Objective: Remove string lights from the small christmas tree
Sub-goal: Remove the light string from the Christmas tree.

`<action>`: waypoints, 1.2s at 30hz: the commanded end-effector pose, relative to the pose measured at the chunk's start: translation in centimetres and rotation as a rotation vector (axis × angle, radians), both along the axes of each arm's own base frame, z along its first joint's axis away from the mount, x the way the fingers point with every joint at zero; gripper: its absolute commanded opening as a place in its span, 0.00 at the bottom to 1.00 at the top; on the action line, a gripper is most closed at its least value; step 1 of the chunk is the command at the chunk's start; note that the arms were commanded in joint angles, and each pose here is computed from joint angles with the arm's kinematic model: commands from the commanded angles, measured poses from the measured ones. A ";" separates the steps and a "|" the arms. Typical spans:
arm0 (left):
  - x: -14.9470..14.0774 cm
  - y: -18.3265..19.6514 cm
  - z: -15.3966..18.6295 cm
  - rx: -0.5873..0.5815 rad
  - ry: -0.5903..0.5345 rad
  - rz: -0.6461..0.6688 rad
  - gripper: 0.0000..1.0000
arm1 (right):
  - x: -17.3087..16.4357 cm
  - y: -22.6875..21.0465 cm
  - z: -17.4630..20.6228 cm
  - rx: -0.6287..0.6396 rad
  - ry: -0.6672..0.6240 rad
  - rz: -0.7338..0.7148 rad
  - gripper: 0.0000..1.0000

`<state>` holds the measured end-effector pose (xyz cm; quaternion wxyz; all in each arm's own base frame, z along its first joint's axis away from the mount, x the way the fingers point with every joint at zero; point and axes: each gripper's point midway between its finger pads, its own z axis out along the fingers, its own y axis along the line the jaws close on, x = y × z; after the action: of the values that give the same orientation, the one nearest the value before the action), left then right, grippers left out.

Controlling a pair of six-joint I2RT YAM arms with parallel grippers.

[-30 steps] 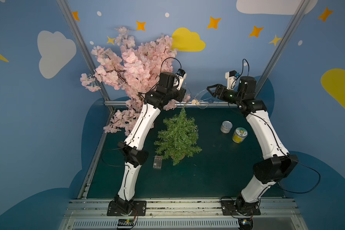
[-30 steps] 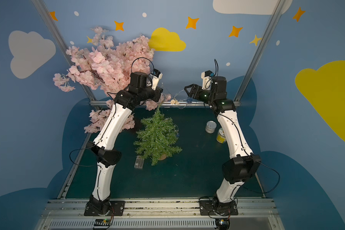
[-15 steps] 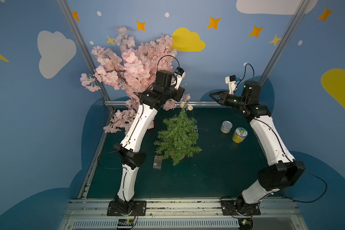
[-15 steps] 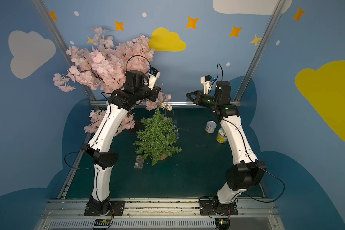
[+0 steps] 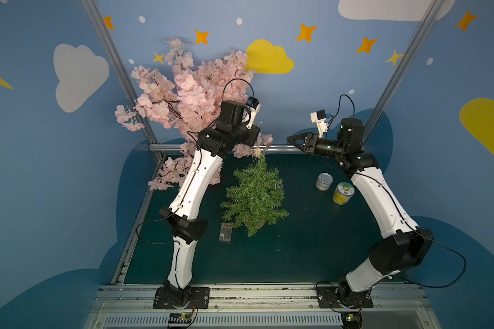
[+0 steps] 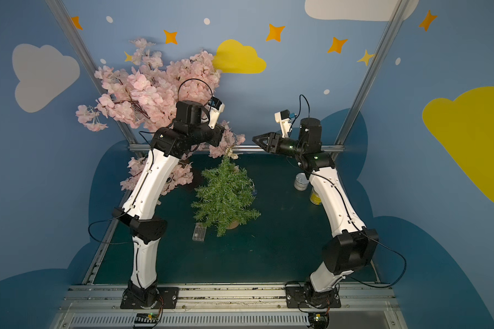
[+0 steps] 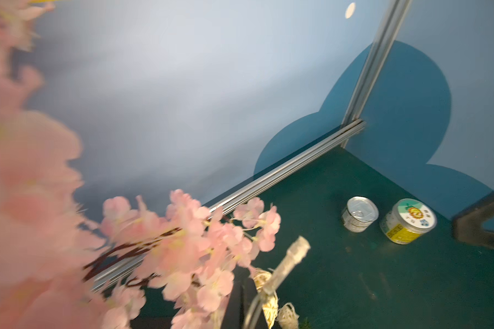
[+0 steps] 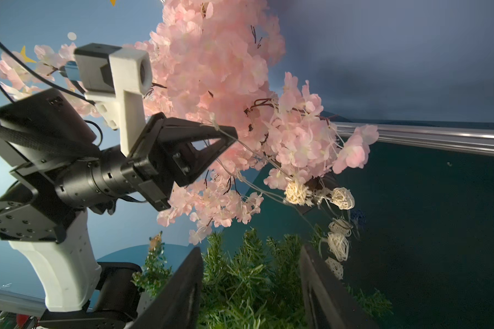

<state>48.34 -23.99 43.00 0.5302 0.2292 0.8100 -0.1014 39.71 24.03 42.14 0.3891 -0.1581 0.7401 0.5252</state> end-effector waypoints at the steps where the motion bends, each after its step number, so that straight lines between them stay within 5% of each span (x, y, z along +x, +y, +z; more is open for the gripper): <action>1: -2.0 4.0 1.8 0.084 -0.024 0.107 0.03 | -2.1 0.0 0.7 -0.035 -0.049 0.018 0.56; 5: -2.6 7.2 0.4 0.178 0.002 0.223 0.03 | -4.1 0.0 0.7 -0.090 -0.087 0.016 0.56; 16: -5.5 12.8 -1.5 0.197 0.055 0.315 0.03 | -6.9 0.0 0.4 -0.159 -0.119 0.022 0.56; 36: -10.2 19.1 -0.4 0.225 0.087 0.498 0.03 | -10.1 0.7 0.1 -0.214 -0.166 0.063 0.56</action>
<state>39.15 -6.26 41.65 0.4711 0.0970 0.8711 0.0993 30.02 24.80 42.73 0.4158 -0.2605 0.7485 0.4460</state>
